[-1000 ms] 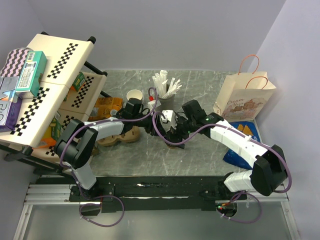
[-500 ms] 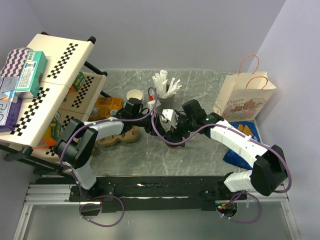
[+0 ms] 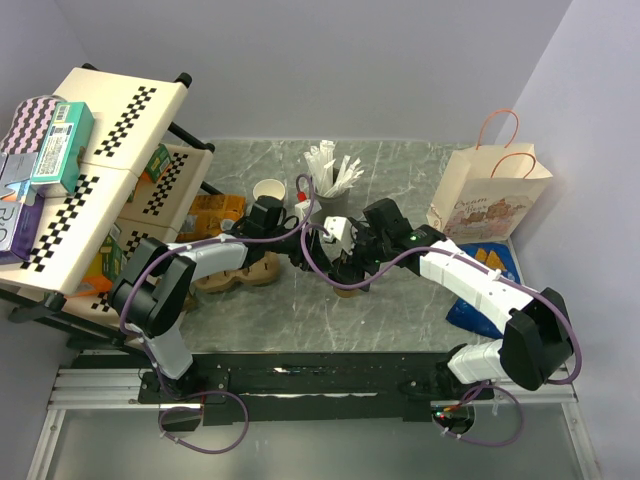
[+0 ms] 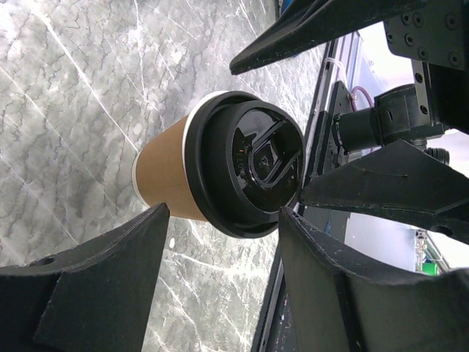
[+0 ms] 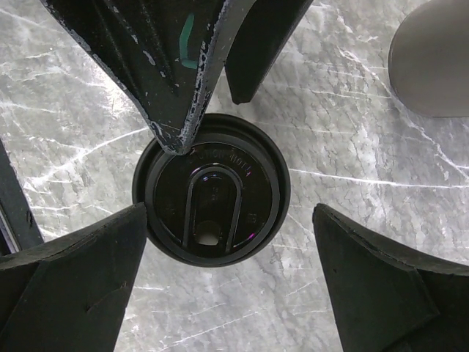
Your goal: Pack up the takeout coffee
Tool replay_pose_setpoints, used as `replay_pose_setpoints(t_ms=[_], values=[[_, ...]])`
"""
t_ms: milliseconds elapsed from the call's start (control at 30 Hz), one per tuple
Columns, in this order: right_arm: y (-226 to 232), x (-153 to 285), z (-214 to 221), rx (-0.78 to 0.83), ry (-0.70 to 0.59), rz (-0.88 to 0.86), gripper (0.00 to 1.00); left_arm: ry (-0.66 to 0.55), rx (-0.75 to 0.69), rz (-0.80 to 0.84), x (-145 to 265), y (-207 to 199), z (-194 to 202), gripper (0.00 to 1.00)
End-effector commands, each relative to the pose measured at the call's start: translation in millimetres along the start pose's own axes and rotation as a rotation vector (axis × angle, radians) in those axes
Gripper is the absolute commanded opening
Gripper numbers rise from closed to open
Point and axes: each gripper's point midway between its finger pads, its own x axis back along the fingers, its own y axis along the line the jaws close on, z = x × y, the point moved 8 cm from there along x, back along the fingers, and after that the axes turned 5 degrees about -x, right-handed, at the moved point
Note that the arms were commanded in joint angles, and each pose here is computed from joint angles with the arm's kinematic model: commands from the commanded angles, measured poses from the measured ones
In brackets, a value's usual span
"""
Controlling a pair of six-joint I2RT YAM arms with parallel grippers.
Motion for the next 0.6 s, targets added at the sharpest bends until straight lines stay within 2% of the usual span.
replay_pose_setpoints(t_ms=[0,567], values=[[-0.4,-2.6,-1.5,0.011,-0.008,0.001,1.00,-0.018,-0.023,0.029,-1.3,-0.7,-7.2,0.67],[7.5,0.2,4.2,0.004,0.000,-0.044,0.97,-0.052,0.003,-0.015,-2.0,1.0,-15.2,0.63]])
